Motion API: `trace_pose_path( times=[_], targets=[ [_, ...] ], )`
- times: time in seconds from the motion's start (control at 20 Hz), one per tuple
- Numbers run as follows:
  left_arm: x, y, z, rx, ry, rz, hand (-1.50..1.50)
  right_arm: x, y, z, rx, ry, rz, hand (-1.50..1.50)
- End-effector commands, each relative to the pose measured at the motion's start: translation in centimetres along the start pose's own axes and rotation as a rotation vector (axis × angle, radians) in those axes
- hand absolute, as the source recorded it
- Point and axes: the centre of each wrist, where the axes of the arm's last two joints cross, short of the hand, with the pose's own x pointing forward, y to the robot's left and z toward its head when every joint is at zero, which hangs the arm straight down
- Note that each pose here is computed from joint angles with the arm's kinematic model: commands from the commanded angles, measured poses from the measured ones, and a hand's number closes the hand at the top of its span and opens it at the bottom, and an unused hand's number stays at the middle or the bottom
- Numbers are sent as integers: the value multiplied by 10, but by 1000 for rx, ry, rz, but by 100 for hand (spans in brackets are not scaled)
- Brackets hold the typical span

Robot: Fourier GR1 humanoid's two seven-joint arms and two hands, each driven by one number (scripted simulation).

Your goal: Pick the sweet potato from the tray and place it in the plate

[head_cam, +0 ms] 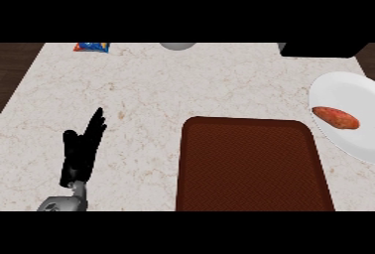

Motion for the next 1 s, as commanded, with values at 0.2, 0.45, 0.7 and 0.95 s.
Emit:
trace_pose_path(
  times=[0.2, 0.45, 0.7, 0.95],
  targets=[
    [-12, -11, 11, -22, -2, 2, 0, -25, -9, 35, 19, -48, -179, -150],
    [6, 1, 0, 9, -2, 9, 0, -34, 3, 38, 41, -89, -174, -150],
    [6, -5, -3, -9, -8, -6, 0, -29, 8, 28, 15, -107, -155, -150],
    [-1, -13, 1, -29, 3, -1, 0, -33, -4, 42, 6, -37, -95, -150]
  ],
)
